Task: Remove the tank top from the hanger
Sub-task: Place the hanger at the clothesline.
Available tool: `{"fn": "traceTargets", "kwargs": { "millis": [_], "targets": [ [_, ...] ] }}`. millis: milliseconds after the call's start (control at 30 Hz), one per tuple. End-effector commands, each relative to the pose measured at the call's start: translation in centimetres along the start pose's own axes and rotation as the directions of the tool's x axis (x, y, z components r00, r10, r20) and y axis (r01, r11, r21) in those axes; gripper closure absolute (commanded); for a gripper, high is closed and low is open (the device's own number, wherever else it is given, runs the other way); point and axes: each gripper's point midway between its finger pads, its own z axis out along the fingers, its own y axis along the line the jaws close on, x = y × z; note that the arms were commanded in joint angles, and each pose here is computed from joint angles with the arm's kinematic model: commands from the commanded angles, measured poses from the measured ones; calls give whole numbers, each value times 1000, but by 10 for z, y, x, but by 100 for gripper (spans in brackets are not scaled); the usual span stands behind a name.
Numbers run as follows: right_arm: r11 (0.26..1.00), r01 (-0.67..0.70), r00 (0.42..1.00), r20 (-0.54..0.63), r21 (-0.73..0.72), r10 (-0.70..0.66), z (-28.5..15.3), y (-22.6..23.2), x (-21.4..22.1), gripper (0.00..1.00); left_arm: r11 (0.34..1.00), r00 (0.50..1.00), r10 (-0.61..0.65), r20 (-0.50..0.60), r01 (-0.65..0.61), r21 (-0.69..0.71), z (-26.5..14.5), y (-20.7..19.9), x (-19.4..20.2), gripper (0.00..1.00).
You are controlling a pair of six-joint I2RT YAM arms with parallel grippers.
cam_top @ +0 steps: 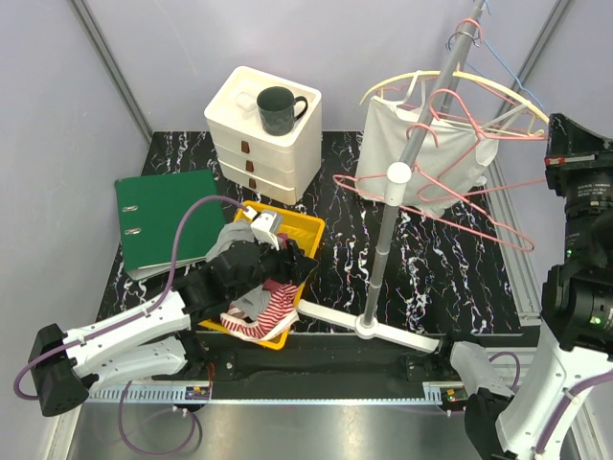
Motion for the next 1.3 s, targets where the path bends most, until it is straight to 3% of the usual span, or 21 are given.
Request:
{"fn": "traceTargets", "kwargs": {
  "millis": [0, 433, 700, 867, 900, 933, 1033, 1267],
  "targets": [
    [999, -39, 993, -111, -19, 37, 18, -7, 27, 100, 999, 999, -18, 38, 17, 38, 1, -9, -12, 30],
    [994, -80, 989, -129, -74, 70, 38, 11, 26, 100, 999, 998, -21, 55, 19, 35, -5, -8, -15, 30],
    [997, -68, 983, -172, -29, 62, 42, -11, 42, 100, 997, 995, -43, 91, 36, 70, -15, -16, -27, 30],
    [998, -54, 985, -164, 44, 61, 23, -39, 51, 100, 994, 990, -53, 134, 39, 102, -30, -24, -43, 30],
    [996, -52, 985, -161, 70, 63, 20, -46, 52, 97, 994, 989, -53, 139, 38, 104, -32, -24, -45, 30],
    [996, -55, 985, -159, 72, 66, 13, -47, 53, 85, 994, 988, -52, 142, 37, 106, -34, -25, -47, 30],
    [992, -67, 981, -175, 103, 85, 7, -59, 61, 67, 994, 987, -45, 156, 28, 104, -40, -25, -53, 30],
    [984, -105, 942, -302, 144, 145, -27, -57, 82, 50, 992, 981, -44, 191, 21, 124, -54, -31, -67, 30]
  ]
}}
